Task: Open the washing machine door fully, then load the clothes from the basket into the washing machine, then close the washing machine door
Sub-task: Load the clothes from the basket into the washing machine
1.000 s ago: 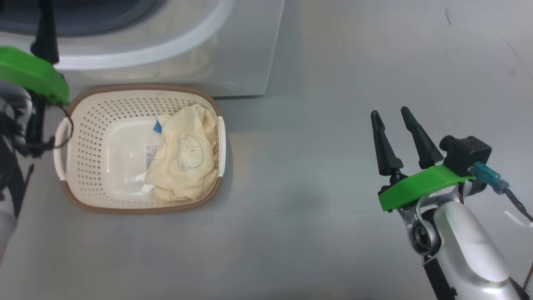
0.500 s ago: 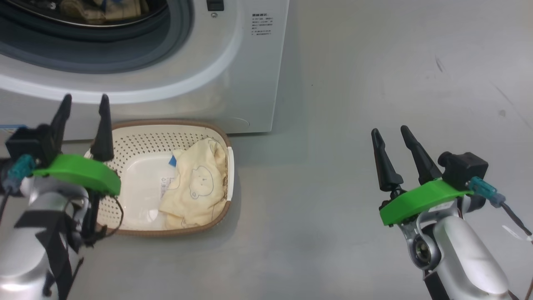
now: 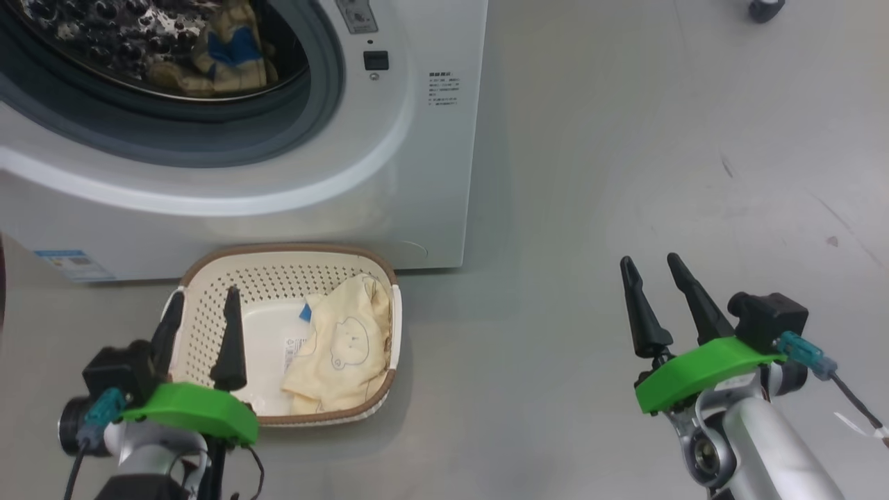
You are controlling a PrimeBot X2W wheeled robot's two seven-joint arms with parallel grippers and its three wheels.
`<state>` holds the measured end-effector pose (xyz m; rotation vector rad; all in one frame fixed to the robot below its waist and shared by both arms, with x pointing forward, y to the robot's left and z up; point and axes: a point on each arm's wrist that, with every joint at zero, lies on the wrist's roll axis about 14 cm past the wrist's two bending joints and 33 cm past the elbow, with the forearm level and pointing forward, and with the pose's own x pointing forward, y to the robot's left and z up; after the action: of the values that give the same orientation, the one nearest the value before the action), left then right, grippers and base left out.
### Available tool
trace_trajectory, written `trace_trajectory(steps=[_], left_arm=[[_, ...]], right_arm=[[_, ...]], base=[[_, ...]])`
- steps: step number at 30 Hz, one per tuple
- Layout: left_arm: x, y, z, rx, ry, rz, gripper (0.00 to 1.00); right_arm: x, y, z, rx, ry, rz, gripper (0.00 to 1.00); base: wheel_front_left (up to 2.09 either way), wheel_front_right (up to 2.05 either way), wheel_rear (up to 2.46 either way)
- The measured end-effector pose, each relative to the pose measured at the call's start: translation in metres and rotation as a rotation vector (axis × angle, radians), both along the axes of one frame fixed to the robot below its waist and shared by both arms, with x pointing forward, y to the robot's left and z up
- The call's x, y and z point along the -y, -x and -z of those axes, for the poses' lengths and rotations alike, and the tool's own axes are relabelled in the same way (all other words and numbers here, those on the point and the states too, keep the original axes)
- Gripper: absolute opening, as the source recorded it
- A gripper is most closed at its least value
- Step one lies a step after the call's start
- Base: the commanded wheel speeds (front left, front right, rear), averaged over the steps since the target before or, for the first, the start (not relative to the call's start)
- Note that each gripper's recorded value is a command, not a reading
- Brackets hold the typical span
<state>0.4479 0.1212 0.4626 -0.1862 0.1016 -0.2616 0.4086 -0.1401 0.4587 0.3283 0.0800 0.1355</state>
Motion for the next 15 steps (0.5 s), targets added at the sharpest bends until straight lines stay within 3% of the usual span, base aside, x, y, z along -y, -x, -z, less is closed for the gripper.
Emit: trace_trajectory(steps=[15], left_arm=[[0.001, 0.029, -0.020, 0.060, 0.035, -0.048, 1.00]], right_arm=[[0.000, 0.020, -0.012, 0.027, -0.018, 0.004, 1.00]], base=[[0.00, 0.00, 0.00]])
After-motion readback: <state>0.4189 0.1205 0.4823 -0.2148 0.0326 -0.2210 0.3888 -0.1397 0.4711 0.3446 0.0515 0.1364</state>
